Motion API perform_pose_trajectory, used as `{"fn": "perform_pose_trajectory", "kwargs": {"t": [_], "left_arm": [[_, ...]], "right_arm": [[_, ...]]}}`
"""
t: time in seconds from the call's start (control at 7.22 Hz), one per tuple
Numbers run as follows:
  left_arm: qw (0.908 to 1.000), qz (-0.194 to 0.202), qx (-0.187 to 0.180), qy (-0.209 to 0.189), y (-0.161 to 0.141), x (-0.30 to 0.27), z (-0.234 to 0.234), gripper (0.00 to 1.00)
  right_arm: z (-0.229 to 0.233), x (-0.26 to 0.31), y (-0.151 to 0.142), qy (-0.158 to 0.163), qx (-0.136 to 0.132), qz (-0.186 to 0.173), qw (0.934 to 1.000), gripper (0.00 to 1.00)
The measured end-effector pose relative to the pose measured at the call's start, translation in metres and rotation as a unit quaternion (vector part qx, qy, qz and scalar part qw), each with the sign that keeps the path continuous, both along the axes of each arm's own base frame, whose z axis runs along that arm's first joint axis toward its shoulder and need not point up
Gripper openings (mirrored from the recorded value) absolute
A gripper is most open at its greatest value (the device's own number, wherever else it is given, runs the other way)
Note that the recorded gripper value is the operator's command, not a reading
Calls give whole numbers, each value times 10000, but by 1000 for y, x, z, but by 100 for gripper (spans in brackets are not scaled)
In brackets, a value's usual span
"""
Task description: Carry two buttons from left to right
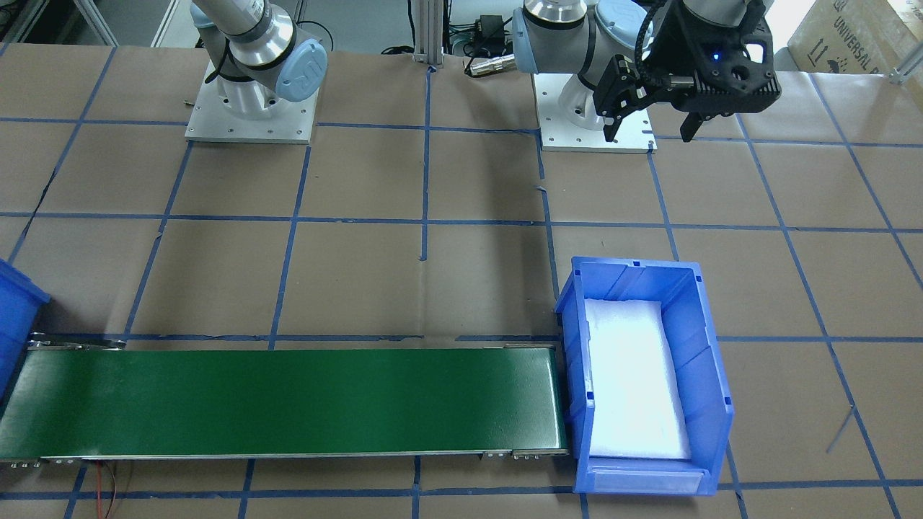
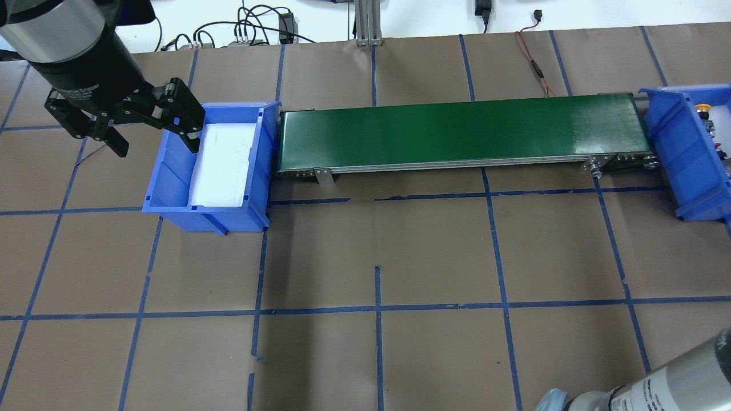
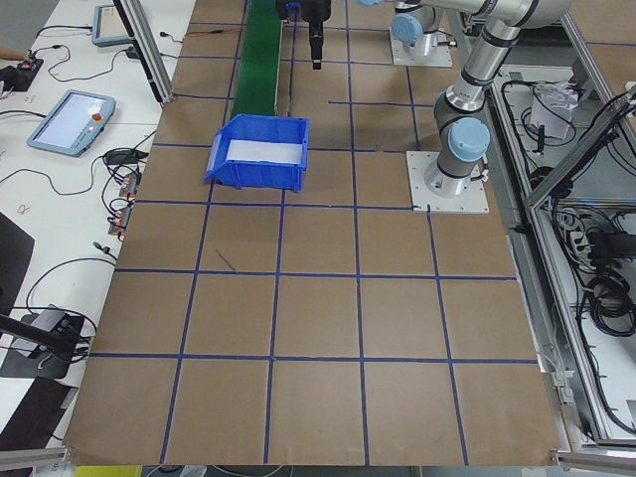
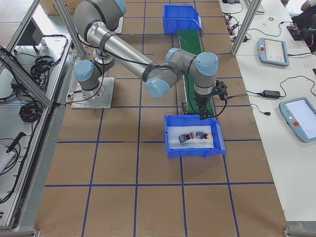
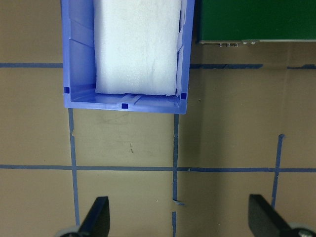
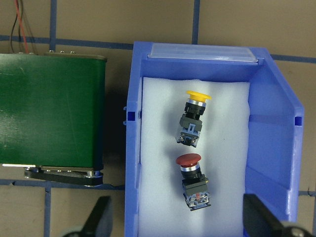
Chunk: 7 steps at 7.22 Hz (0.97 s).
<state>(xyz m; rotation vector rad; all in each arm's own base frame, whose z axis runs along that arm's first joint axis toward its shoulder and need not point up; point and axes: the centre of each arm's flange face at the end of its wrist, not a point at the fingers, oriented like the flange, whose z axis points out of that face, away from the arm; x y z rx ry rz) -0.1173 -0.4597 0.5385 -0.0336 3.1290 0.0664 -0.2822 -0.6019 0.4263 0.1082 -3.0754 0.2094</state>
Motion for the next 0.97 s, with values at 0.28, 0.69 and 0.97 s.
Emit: {"fn": "perform_pose_trajectory", "kwargs": {"t": [0.28, 0.69, 0.97], "left_arm": [[10000, 0, 2, 5, 0, 0, 0, 100], [10000, 7, 65, 18, 1, 0, -1, 100], [10000, 14, 70, 29, 1, 0, 0, 100]], "right_arm": [[39, 36, 9, 90, -159, 23, 9998, 100], [71, 144, 12, -38, -127, -81, 9999, 100], [80, 205, 12, -136, -89, -175, 9997, 100]]}}
